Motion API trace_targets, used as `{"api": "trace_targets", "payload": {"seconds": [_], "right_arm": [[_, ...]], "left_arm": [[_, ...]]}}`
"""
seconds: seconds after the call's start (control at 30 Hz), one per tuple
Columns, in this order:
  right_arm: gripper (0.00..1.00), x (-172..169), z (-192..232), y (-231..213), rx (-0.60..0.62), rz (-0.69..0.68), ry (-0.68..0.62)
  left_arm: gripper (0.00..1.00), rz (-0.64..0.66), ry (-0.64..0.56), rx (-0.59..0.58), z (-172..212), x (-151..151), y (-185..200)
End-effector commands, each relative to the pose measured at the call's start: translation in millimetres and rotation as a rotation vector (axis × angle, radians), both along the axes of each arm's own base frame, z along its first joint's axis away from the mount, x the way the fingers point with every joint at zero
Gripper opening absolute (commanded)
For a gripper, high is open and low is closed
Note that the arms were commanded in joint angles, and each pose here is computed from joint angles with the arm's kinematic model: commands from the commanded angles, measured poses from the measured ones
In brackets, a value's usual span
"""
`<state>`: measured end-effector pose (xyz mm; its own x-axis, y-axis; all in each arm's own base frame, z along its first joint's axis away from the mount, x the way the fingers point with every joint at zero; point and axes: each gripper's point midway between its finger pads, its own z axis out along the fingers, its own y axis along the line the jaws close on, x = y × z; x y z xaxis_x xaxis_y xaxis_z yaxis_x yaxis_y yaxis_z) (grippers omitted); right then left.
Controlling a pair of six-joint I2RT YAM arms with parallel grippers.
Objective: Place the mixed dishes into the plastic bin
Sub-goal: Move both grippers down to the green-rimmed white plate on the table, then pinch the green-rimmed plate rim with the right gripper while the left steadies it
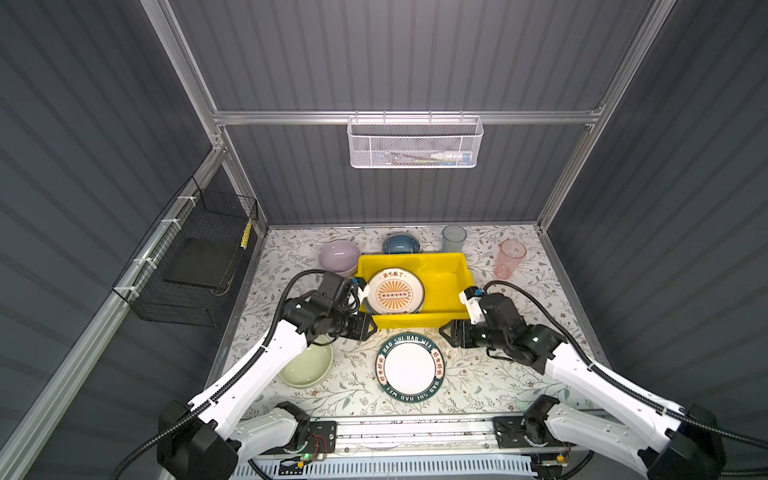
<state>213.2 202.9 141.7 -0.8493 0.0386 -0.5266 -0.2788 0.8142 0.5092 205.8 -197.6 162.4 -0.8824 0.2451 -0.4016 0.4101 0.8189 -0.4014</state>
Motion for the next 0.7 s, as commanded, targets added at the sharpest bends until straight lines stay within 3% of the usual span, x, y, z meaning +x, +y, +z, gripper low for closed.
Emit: {"api": "trace_targets", "payload": {"seconds": [0.0, 0.17, 0.43, 0.67], "right_arm": [[0.71, -11, -6, 1, 0.065, -0.012, 0.035], [0.66, -26, -32, -5, 0.081, -0.023, 0.088], [0.55, -39, -63, -4, 0.144, -0.063, 0.151], [0.54, -52, -84, 2, 0.127, -0.049, 0.186]], "left_arm": [[0.42, 0.035, 0.049, 0.001, -15, -16, 2], [0.37, 0.037, 0.104, -0.009, -37, -34, -9], [0.29, 0.073, 0.114, 0.133, -74, -47, -17], [0.24, 0.111, 0.1, 0.204, -87, -45, -5]]}}
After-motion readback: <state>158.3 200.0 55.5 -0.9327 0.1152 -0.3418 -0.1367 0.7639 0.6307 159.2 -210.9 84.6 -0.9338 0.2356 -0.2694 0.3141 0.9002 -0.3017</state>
